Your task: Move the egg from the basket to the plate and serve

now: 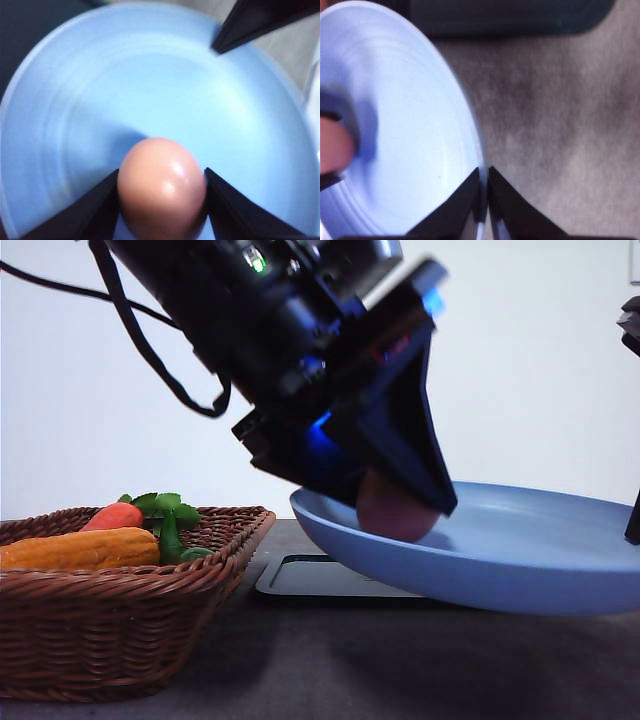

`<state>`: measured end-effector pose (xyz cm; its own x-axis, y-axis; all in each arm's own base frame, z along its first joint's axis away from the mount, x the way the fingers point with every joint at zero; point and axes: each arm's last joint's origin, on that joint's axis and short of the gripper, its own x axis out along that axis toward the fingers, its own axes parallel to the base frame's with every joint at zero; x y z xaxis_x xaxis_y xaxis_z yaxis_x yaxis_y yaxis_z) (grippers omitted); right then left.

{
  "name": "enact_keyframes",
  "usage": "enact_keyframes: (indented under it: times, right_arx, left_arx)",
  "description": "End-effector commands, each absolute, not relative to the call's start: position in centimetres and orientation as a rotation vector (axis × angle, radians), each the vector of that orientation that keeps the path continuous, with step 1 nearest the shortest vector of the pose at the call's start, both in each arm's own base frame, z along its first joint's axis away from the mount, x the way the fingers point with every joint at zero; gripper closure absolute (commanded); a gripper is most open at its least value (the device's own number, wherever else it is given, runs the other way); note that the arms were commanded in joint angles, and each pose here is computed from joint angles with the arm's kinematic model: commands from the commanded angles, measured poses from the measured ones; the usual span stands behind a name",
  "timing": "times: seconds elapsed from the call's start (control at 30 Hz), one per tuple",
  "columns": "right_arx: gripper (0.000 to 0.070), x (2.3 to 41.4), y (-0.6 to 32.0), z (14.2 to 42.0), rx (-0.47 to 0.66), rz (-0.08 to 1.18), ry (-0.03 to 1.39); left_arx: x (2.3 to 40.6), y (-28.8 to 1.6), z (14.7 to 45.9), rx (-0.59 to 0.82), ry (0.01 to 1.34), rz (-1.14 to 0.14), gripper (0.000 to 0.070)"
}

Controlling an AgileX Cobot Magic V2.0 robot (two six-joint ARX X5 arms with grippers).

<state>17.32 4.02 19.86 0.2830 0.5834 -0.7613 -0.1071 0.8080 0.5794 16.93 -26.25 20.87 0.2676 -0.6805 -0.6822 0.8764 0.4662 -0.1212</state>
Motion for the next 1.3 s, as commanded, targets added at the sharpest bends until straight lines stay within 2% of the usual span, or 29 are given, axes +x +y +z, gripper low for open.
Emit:
enact_keyframes:
  times: [0.0, 0.07, 0.17, 0.23, 0.4, 0.6, 0.97, 1.27]
  right_arx:
    - [0.07, 17.5, 4.1, 20.1, 0.458, 0.504, 1.193]
    - [0.07, 17.5, 4.1, 20.1, 0.458, 0.504, 1.194]
    - [0.07, 17.5, 4.1, 20.1, 0.459, 0.504, 1.195]
    - [0.07, 17.5, 4.1, 20.1, 0.459, 0.503, 1.195]
    - [0.07, 17.5, 4.1, 19.9, 0.475, 0.49, 1.211]
    - [0.07, 19.0, 3.7, 19.5, 0.496, 0.455, 1.239]
    - [0.07, 26.6, 2.7, 19.7, 0.515, 0.409, 1.233]
    - [0.07, 33.5, 2.9, 17.7, 0.521, 0.403, 1.246]
  left_arx:
    - [16.8, -26.9, 20.9, 0.325, 0.72, -1.091, 0.0509]
    - [16.8, -26.9, 20.9, 0.325, 0.721, -1.091, 0.0475]
    - [16.8, -26.9, 20.9, 0.323, 0.723, -1.09, 0.0346]
    - [16.8, -26.9, 20.9, 0.322, 0.723, -1.089, 0.0308]
    - [16.7, -26.8, 21.7, 0.313, 0.708, -1.094, 0.0304]
    - [15.7, -25.0, 25.6, 0.267, 0.609, -1.105, 0.0307]
    - [11.5, -17.3, 34.3, 0.137, 0.316, -1.078, 0.0307]
    - [8.0, -11.3, 37.2, 0.087, 0.175, -0.918, 0.0307]
